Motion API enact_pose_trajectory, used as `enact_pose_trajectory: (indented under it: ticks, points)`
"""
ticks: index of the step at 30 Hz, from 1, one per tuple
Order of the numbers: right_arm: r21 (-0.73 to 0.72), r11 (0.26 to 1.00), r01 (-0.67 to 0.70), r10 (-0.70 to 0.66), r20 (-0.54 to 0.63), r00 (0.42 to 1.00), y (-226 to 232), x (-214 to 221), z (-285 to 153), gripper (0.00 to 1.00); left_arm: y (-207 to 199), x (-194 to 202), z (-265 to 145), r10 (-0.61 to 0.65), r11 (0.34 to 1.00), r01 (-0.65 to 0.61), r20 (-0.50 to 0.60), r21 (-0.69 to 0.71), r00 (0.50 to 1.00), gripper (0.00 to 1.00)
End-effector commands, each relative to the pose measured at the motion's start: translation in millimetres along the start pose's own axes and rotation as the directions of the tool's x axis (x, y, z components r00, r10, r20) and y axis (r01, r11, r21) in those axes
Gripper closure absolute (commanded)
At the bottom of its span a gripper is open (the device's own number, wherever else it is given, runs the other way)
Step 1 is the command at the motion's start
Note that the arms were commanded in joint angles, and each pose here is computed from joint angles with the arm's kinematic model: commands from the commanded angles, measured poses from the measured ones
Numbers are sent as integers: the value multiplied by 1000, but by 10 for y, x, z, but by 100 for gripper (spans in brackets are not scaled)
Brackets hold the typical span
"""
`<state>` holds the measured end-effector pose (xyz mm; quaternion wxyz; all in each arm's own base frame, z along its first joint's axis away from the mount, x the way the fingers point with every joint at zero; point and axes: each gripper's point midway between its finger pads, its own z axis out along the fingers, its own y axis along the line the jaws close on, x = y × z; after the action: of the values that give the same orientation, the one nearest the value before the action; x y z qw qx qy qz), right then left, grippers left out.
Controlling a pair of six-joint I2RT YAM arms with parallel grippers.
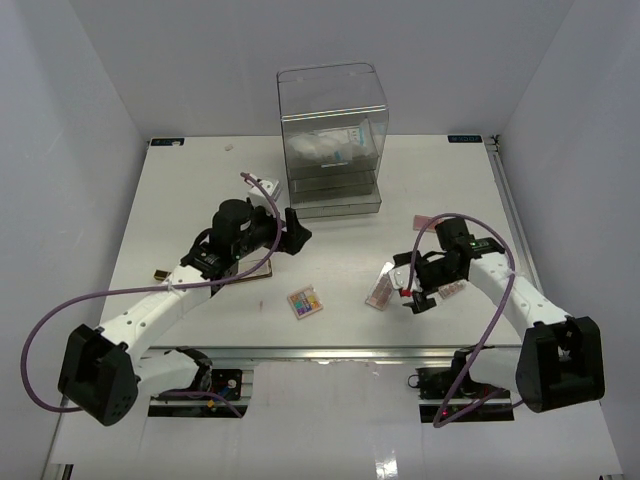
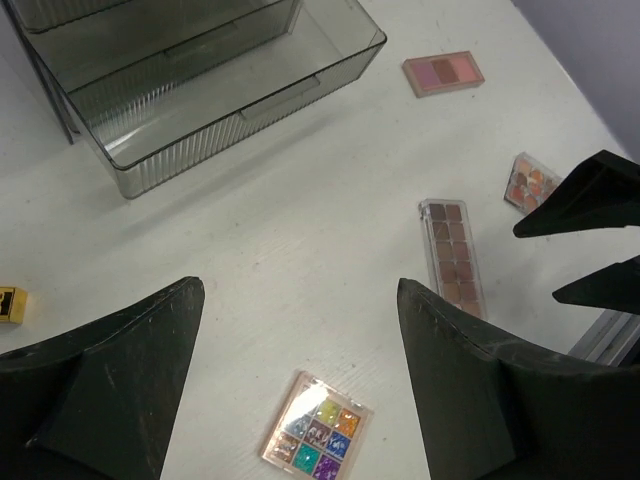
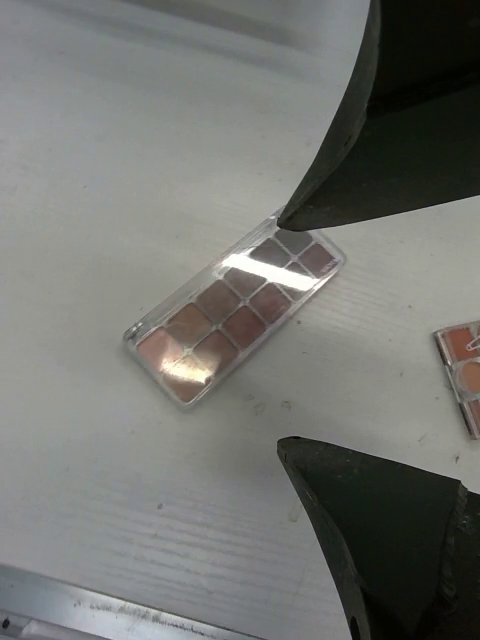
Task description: Organize the makeup
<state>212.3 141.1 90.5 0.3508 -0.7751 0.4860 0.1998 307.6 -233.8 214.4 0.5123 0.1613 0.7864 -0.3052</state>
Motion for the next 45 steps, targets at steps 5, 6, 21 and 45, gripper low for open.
enact_pose_trajectory:
  ticks: [5, 6, 21, 45]
  points:
    - [-219, 942, 254, -263, -10, 965, 120, -176, 446, 10, 43, -151, -216, 97, 995, -96, 35, -37, 995, 11]
    - [-246, 934, 258, -271, -22, 962, 114, -151, 493, 10, 64, -190, -254, 102, 994, -99, 51, -53, 993, 10]
    - [-381, 880, 283, -357, -139, 924, -134, 184, 739, 10, 105, -375, -448, 97, 993, -88, 130, -73, 987, 10]
    - [-391, 920, -20, -94, -272, 958, -119, 488, 977, 36, 171, -489, -539, 52, 998, -44, 177, -49, 983, 10]
